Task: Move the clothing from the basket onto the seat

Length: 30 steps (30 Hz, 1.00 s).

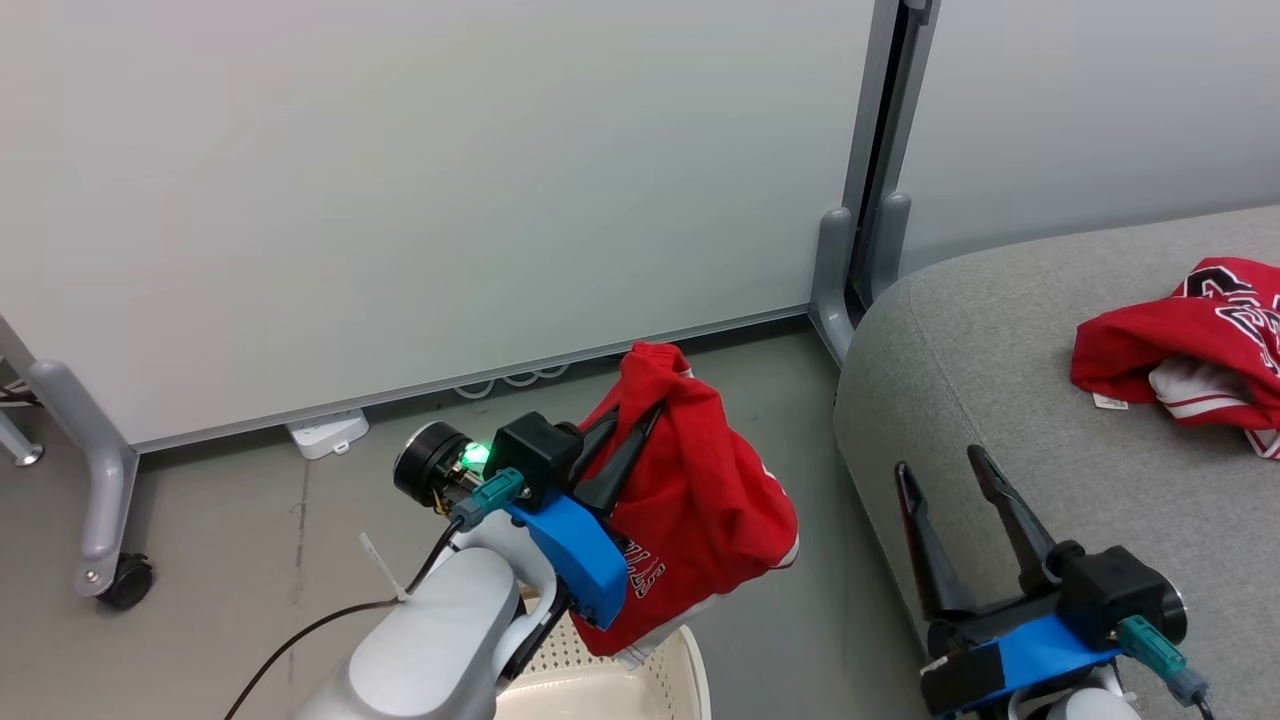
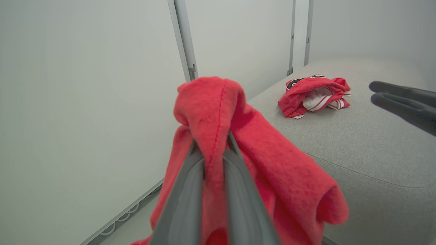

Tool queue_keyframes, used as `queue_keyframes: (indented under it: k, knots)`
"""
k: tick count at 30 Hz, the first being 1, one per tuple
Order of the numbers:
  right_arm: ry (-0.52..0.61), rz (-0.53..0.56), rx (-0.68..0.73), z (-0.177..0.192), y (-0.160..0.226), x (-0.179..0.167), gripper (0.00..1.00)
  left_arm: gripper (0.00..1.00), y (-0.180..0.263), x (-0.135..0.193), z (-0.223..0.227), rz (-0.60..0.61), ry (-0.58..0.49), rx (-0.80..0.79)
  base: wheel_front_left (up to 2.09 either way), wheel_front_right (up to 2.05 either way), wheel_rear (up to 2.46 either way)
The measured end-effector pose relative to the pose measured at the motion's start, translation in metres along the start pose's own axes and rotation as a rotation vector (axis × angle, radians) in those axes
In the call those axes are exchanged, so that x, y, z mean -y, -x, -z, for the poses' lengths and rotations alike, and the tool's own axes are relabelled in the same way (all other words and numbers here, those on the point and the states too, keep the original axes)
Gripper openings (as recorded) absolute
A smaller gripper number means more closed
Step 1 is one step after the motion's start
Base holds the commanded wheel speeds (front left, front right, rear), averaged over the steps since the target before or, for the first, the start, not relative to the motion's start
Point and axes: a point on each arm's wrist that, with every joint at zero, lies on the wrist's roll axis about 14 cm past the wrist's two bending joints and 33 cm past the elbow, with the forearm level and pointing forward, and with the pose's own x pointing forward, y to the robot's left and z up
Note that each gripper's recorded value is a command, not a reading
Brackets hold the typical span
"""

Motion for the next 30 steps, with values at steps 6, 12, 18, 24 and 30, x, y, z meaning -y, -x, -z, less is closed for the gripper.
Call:
queue_keyframes:
  k: [6,12,18,24,30]
  knots:
    - [-0.007,-0.099,-0.002,0.001,-0.003,-0.032,1.00,0.00,0.000,-0.001,0.005,-0.003,0.008,-0.010,0.00,0.00,0.00]
    - [-0.011,-0.215,-0.009,0.003,-0.006,-0.067,1.00,0.00,0.000,-0.001,0.008,-0.004,0.014,-0.017,0.00,0.00,0.00]
    - [0.003,-0.295,-0.023,0.007,-0.013,-0.088,1.00,0.00,0.000,-0.001,0.009,-0.003,0.017,-0.019,0.00,0.00,0.00]
    - [0.035,-0.336,-0.055,0.017,-0.025,-0.095,1.00,0.00,0.000,-0.001,0.010,-0.004,0.021,-0.020,0.00,0.00,0.00]
    - [0.084,-0.369,-0.110,0.033,-0.037,-0.100,1.00,0.00,0.000,-0.001,0.011,-0.004,0.023,-0.022,0.00,0.00,0.00]
